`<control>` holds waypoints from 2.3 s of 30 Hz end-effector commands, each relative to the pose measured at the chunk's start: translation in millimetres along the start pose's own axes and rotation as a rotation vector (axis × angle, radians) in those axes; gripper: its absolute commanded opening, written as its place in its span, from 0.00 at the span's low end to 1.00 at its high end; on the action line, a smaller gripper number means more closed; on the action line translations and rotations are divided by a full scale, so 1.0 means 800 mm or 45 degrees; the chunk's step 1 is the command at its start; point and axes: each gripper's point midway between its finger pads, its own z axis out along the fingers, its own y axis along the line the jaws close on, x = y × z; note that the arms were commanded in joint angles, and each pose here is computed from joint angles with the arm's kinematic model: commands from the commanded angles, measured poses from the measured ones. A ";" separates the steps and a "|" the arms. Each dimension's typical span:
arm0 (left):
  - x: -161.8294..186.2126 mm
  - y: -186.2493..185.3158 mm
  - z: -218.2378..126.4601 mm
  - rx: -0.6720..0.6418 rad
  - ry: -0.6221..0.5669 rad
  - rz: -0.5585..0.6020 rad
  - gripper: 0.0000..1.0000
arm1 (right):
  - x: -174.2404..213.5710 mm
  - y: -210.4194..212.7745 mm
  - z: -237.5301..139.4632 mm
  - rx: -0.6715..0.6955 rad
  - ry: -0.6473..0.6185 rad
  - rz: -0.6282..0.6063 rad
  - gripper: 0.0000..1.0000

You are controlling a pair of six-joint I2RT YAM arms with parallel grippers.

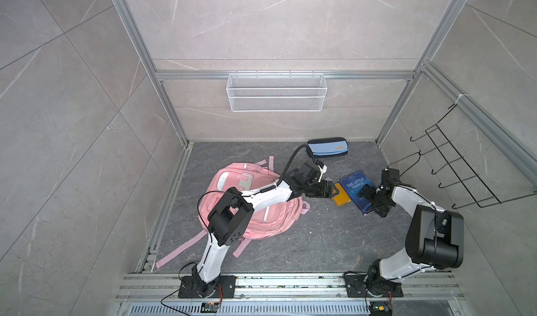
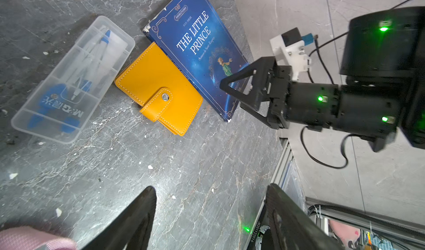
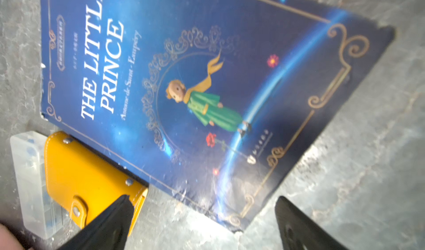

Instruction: Pack the student bag

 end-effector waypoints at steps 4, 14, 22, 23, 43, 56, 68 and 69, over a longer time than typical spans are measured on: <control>-0.003 -0.029 0.004 0.064 -0.007 0.029 0.77 | -0.021 -0.033 -0.027 0.112 0.040 0.014 1.00; 0.010 -0.032 -0.003 0.077 0.028 0.039 0.77 | -0.118 -0.041 -0.057 0.029 -0.091 0.108 1.00; 0.023 -0.049 0.027 0.105 0.101 0.029 0.77 | -0.137 -0.041 -0.046 0.069 -0.076 0.004 1.00; 0.027 -0.054 0.036 0.114 0.114 0.028 0.77 | -0.137 -0.039 -0.042 0.074 -0.063 -0.013 1.00; 0.063 0.004 0.170 -0.019 0.062 -0.314 0.74 | -0.083 -0.031 0.022 0.142 0.178 -0.131 0.99; 0.032 0.070 0.193 -0.136 -0.043 -0.422 0.68 | 0.011 -0.002 0.012 0.085 0.316 -0.189 0.88; 0.038 0.076 0.200 -0.117 -0.034 -0.451 0.68 | -0.109 -0.012 -0.010 0.190 0.067 -0.203 1.00; 0.039 0.076 0.200 -0.114 -0.034 -0.453 0.68 | -0.116 -0.008 -0.006 0.184 0.065 -0.197 1.00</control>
